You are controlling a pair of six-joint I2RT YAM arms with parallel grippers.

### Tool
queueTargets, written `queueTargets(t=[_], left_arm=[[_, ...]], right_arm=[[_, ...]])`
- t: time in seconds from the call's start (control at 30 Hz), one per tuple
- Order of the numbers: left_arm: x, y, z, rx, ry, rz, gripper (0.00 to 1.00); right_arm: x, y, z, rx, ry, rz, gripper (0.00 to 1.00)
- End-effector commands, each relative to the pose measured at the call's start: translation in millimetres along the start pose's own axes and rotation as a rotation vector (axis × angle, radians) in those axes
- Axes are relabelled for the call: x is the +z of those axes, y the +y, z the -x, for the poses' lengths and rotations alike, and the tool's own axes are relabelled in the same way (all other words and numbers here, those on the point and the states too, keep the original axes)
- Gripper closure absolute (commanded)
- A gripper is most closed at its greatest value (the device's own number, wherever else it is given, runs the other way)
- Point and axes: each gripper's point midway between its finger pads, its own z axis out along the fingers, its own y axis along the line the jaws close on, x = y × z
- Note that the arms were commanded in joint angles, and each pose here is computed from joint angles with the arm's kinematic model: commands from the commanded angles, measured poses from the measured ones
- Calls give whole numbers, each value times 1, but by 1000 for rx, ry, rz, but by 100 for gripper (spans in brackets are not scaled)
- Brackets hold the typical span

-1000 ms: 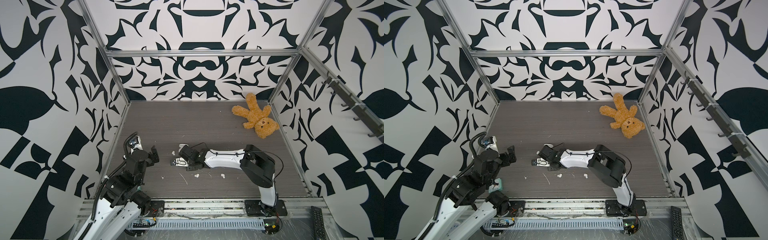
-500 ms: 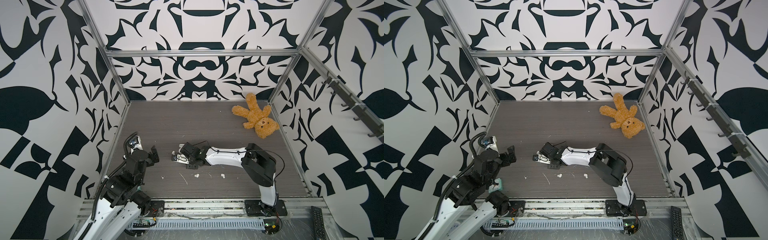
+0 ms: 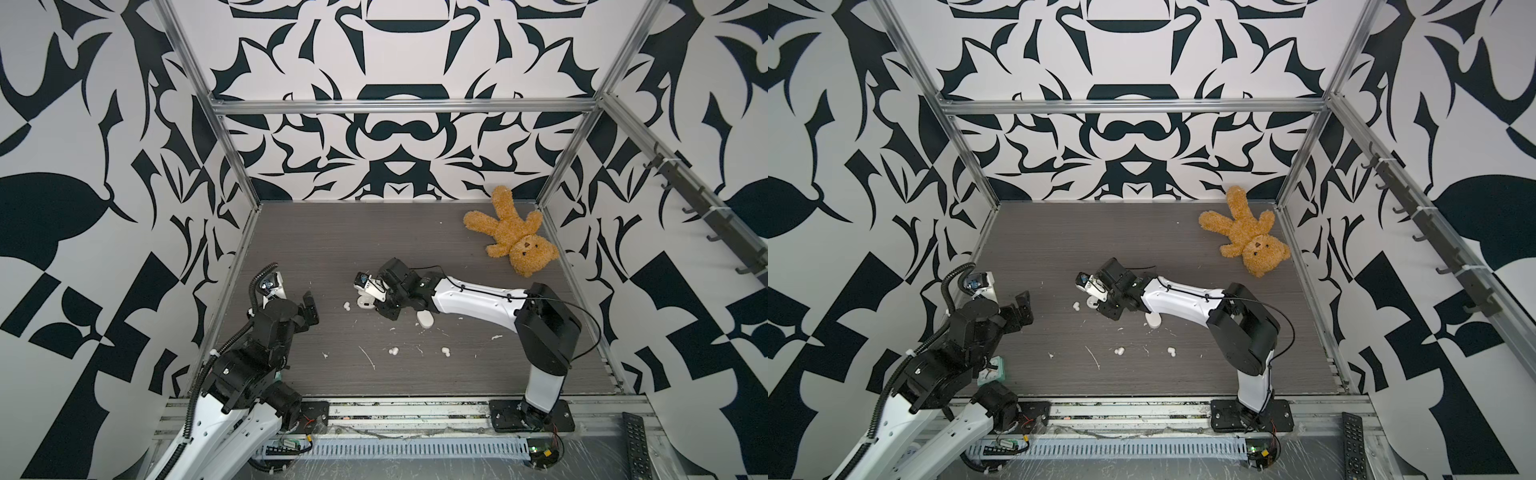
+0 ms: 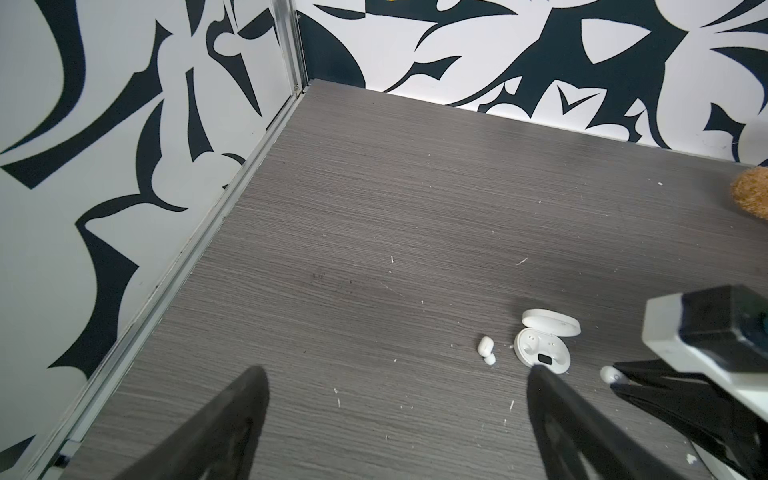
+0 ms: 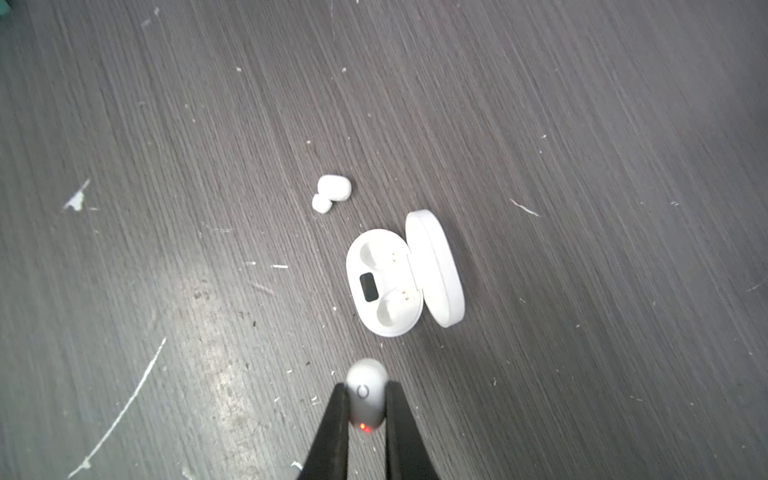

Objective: Insert the wireless bluetooth earbuds into the charging case
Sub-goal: 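Carry the held earbud with the right gripper over the open case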

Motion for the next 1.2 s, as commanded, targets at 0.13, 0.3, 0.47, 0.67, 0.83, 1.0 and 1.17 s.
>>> queueTargets(t=[0.13, 0.3, 0.47, 0.67, 0.83, 1.0, 1.17], left_arm=[[2, 3, -4, 1, 12, 17, 1], [2, 3, -4, -1, 13, 18, 1], [2, 3, -4, 0, 12, 16, 1], [1, 3, -4, -2, 9, 13, 1], [1, 3, -4, -2, 10, 13, 1], [1, 3, -4, -3, 9, 11, 1], [1, 3, -4, -2, 9, 11, 1]], right_arm=[[-7, 2, 20, 129, -73, 70, 85], [-1, 2, 23, 179, -98, 85, 85], [7, -10, 23, 252, -116, 38, 85], [15, -24, 24, 371, -147, -22, 85], [19, -30, 21, 459, -152, -53, 85], [26, -32, 13, 514, -142, -66, 85], [28, -33, 11, 523, -151, -73, 85]])
